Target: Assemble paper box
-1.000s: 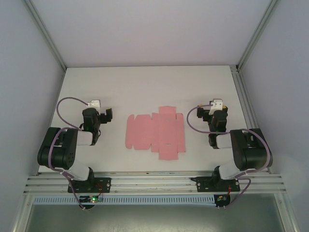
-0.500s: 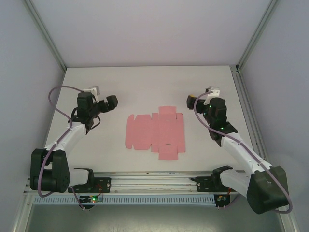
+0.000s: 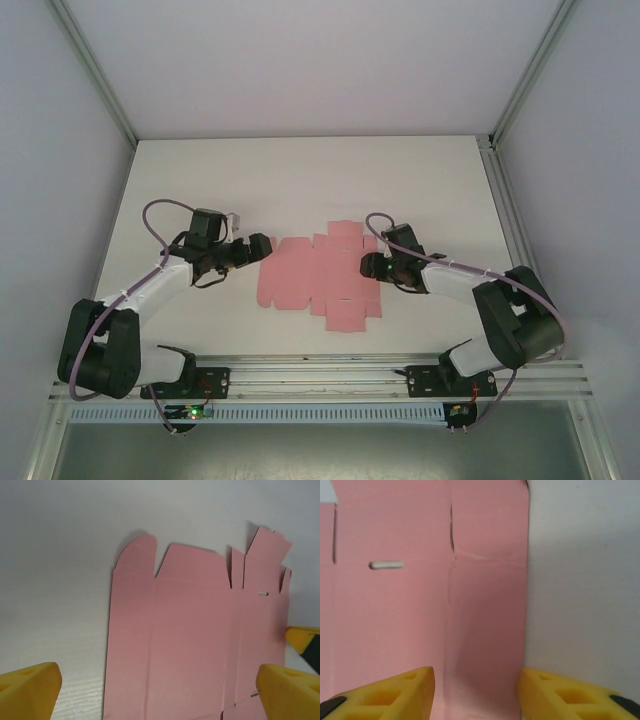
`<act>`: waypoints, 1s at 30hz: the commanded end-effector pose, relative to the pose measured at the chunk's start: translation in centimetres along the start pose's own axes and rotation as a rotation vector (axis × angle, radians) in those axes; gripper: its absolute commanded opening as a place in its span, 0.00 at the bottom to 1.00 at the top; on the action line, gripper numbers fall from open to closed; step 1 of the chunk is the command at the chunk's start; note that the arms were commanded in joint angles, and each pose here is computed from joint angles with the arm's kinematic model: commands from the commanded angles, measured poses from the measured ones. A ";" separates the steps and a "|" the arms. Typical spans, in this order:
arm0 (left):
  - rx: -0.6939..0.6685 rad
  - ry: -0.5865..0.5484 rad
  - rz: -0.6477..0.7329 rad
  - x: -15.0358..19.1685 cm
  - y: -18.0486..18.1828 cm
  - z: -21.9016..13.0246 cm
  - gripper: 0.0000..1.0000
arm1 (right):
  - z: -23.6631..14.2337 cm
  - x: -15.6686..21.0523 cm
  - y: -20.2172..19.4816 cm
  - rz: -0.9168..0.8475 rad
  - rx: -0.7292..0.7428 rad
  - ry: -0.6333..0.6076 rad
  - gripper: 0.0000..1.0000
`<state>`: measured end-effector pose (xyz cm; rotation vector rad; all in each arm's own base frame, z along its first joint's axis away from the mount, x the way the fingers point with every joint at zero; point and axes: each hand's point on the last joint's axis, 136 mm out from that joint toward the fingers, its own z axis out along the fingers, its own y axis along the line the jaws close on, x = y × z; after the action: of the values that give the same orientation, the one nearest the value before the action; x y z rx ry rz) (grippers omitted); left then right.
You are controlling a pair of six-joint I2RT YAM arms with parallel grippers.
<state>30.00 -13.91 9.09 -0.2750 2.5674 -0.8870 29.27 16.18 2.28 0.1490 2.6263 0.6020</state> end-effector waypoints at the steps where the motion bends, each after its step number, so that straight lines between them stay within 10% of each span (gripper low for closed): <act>1: -0.020 0.081 -0.051 2.4 0.9 0.6 1.00 | 1.2 0.7 0.1 0.034 -0.016 0.043 0.51; 6: -0.021 0.129 -0.069 3.5 1.1 1.5 1.00 | 2.6 2.3 -2.9 0.071 0.107 0.124 0.36; 21: 0.034 0.266 -0.121 5.9 0.4 3.8 1.00 | 3.0 4.1 -5.1 0.098 0.202 0.173 0.33; 30: -0.198 0.249 -0.201 7.8 0.7 -2.6 1.00 | 2.0 4.6 -5.6 0.096 0.225 0.168 0.33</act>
<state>24.54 -15.86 6.90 -0.3608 2.8441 -0.8673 30.66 15.78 1.14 0.2462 2.6612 0.5657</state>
